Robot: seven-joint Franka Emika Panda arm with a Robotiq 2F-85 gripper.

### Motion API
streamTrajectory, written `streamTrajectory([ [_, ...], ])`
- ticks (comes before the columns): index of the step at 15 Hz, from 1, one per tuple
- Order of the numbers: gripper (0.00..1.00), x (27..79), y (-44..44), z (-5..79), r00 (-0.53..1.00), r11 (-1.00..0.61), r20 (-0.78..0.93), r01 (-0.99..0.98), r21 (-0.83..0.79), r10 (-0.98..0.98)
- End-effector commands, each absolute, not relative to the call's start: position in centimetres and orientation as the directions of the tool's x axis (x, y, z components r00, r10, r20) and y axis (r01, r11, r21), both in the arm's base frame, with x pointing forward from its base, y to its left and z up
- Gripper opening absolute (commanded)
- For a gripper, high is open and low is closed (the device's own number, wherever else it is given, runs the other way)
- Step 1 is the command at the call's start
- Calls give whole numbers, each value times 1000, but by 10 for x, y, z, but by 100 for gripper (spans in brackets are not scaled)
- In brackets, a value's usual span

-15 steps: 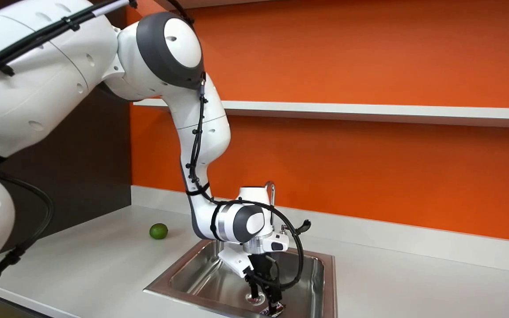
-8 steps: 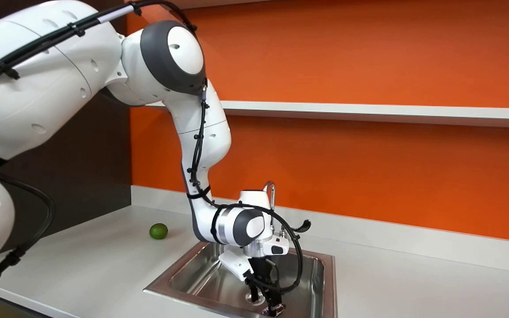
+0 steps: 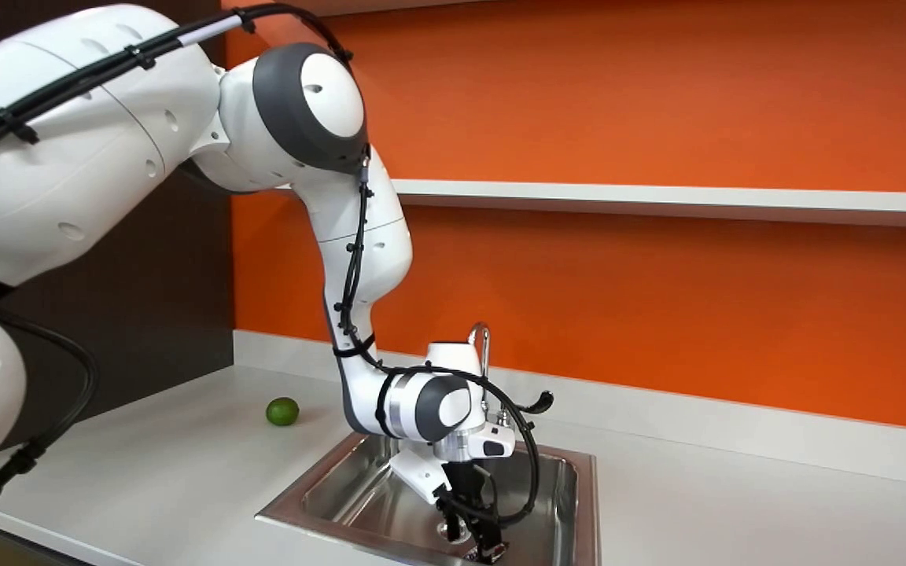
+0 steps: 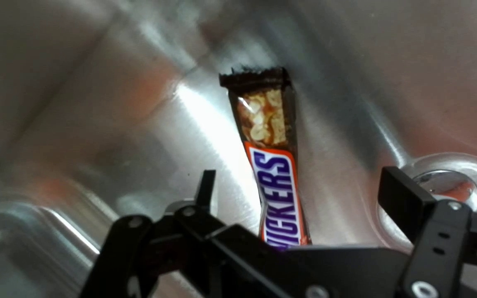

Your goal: Remove the brown packet from the sink and place it on the left side of the counter.

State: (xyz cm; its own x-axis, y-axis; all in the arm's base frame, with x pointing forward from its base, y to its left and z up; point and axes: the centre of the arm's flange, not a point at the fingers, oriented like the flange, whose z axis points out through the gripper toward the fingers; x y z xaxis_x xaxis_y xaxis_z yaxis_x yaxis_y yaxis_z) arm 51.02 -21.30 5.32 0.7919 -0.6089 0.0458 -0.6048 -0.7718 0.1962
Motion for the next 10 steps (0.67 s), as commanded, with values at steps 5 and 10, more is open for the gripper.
streamTrajectory([
  [5,49,512,-219,47,804,-788,30,-589,180,-594],
  [10,10,515,-217,41,814,-799,21,-575,176,-581],
])
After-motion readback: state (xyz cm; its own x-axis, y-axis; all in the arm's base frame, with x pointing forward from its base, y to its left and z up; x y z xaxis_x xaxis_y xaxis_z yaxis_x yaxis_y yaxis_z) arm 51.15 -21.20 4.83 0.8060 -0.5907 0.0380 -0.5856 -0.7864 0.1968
